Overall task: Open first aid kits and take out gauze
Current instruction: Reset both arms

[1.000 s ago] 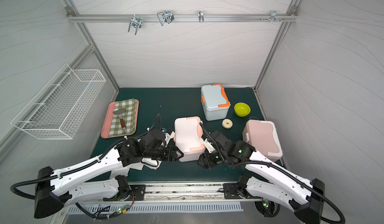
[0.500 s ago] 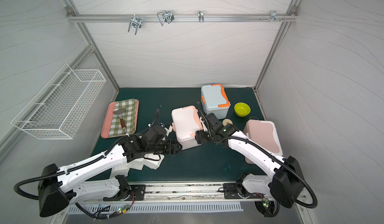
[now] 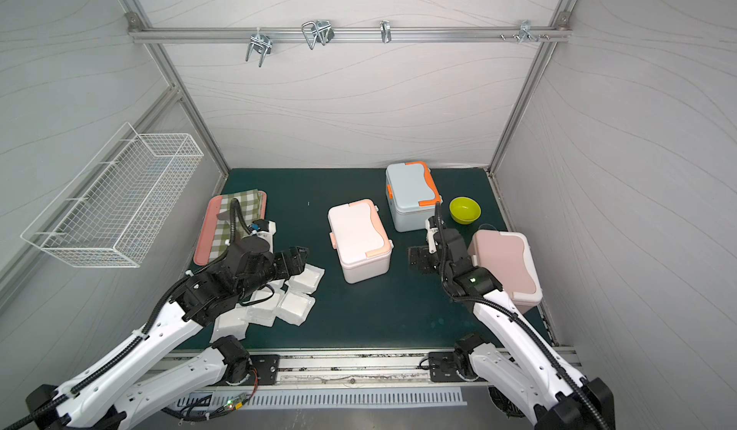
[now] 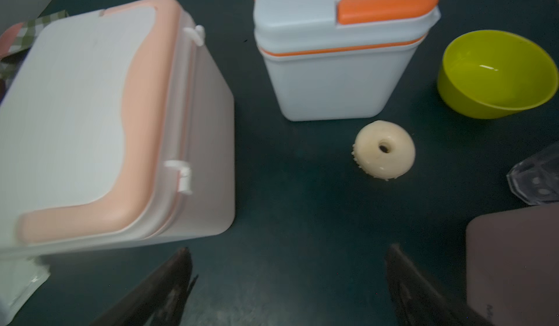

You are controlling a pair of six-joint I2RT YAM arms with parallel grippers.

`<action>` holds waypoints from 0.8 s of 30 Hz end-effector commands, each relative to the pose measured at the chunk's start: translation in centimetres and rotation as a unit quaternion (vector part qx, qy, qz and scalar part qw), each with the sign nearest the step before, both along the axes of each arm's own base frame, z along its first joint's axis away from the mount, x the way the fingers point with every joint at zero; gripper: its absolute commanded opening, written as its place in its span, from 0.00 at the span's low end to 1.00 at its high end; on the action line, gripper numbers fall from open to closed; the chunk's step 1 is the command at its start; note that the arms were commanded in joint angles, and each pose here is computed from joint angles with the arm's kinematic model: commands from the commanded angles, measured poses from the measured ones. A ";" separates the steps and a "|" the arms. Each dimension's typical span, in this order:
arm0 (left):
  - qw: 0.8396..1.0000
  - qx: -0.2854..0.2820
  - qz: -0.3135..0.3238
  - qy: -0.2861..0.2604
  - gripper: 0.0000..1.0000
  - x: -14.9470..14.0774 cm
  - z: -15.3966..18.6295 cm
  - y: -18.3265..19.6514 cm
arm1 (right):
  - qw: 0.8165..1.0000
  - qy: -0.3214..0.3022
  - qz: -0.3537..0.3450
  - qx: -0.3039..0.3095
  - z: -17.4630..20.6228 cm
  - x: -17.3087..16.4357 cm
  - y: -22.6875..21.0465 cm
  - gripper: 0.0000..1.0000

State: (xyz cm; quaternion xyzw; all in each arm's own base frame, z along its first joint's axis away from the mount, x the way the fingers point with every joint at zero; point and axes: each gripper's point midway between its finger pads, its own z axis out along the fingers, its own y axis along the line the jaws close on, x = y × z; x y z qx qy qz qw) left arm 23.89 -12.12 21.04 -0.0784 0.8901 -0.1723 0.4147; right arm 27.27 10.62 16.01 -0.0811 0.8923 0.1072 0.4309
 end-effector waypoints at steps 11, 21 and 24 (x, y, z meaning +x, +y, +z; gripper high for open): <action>0.972 0.121 0.183 -0.078 0.99 4.7 -3.7 11.1 | 0.992 -0.079 -0.100 -0.005 -2.4 7.1 -6.3 0.99; 0.961 0.143 0.232 -0.039 0.99 7.3 -7.5 16.5 | 0.993 -0.086 -0.062 -0.057 -6.0 10.2 -5.4 0.99; 0.957 0.150 0.248 -0.031 0.99 7.9 -7.8 17.7 | 0.991 -0.111 -0.047 -0.062 -5.6 11.1 -4.9 0.99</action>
